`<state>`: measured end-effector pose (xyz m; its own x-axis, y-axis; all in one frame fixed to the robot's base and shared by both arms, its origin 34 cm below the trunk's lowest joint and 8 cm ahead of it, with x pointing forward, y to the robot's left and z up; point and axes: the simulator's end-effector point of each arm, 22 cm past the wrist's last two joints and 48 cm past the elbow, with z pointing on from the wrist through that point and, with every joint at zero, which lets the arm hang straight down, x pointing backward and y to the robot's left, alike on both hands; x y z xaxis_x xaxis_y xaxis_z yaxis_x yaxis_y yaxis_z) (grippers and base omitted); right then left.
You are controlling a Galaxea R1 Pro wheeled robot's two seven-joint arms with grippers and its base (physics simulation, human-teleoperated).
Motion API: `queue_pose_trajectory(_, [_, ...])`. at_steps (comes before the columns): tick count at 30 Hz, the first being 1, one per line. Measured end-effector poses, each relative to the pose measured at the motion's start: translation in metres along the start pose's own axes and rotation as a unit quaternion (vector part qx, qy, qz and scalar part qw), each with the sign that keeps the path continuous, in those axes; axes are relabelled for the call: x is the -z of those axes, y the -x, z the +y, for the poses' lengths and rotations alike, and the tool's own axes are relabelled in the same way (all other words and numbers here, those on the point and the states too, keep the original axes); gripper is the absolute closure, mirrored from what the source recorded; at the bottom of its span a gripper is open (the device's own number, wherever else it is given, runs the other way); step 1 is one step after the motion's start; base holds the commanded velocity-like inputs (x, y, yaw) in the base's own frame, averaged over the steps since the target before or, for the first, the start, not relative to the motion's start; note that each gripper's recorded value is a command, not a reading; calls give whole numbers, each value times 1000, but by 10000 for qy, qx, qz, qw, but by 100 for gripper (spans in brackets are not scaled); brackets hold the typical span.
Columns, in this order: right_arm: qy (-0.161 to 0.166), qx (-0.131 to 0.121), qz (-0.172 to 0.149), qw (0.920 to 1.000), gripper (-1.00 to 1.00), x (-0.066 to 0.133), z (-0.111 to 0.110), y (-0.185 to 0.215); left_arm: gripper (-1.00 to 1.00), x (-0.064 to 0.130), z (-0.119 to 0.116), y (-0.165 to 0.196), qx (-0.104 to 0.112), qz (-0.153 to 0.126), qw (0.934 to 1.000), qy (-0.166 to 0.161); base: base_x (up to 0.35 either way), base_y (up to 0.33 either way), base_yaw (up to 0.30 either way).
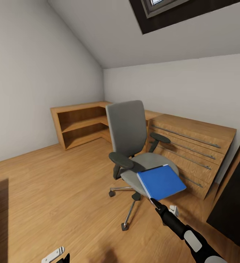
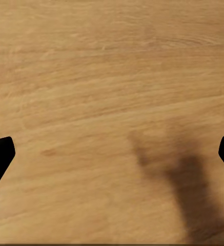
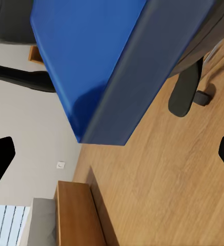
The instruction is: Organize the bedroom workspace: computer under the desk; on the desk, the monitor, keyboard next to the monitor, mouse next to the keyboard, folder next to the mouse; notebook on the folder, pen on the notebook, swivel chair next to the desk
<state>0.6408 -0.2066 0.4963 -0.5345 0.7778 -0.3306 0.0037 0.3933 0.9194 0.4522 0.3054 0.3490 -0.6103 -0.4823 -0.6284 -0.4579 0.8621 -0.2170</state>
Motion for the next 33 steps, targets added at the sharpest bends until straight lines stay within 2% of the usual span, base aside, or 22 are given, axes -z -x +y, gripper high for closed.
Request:
queue_pose_trajectory(24, [-5, -65, -29, 10000, -100, 1, -1, 2, -100, 0, 2, -7, -20, 68, 10000, 26, 0, 0, 0])
queue_pose_trajectory(28, [2, -145, 20, 9999, -100, 1, -1, 0, -100, 0, 2, -7, -28, 68, 10000, 23, 0, 0, 0])
queue_pose_trajectory(33, [63, -500, 67, 9987, -100, 3, 1, 1, -100, 0, 2, -7, -30, 69, 10000, 21, 0, 0, 0])
